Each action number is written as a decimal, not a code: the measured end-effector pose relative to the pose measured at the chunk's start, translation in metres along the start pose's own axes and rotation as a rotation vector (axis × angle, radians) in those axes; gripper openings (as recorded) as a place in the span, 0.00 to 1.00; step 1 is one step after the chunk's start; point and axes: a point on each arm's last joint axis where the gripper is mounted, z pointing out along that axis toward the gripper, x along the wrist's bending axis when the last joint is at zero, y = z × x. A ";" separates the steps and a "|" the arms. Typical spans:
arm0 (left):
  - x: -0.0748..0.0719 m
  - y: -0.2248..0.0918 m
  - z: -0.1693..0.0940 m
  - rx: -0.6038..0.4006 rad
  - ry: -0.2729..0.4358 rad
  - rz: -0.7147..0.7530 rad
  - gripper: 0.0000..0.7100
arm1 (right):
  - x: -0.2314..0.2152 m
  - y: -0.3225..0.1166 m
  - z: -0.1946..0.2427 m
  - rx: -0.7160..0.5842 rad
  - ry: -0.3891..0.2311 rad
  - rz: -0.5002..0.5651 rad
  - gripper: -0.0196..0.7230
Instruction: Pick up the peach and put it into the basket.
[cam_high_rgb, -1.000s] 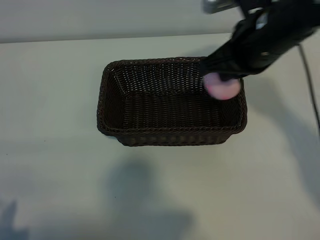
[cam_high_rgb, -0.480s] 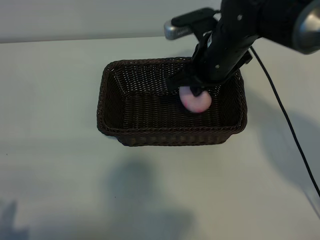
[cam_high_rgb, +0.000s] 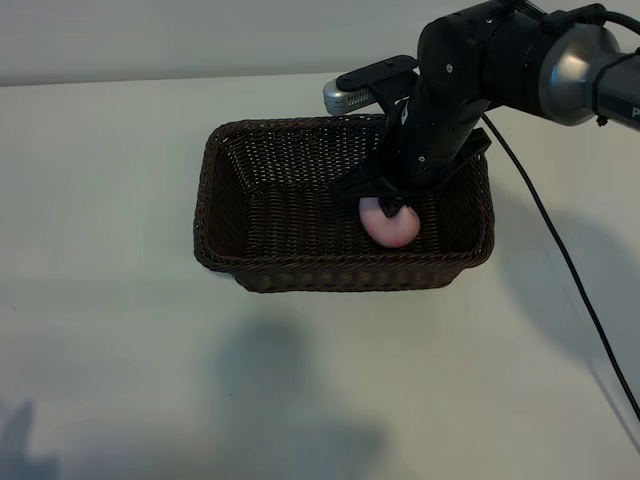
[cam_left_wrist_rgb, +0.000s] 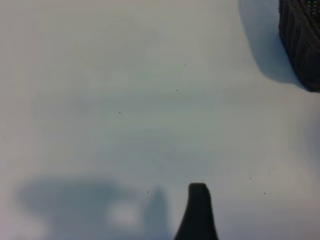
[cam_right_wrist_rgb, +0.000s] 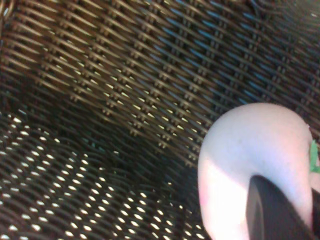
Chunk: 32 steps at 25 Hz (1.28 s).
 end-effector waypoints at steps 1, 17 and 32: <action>0.000 0.000 0.000 0.000 0.000 0.000 0.83 | 0.000 0.000 0.000 0.000 0.000 -0.004 0.08; 0.000 0.000 0.000 0.000 0.000 0.000 0.83 | 0.002 -0.002 0.000 0.020 0.027 -0.025 0.90; 0.000 0.000 0.000 0.000 0.000 0.000 0.83 | 0.017 0.034 -0.064 -0.044 0.065 -0.059 0.81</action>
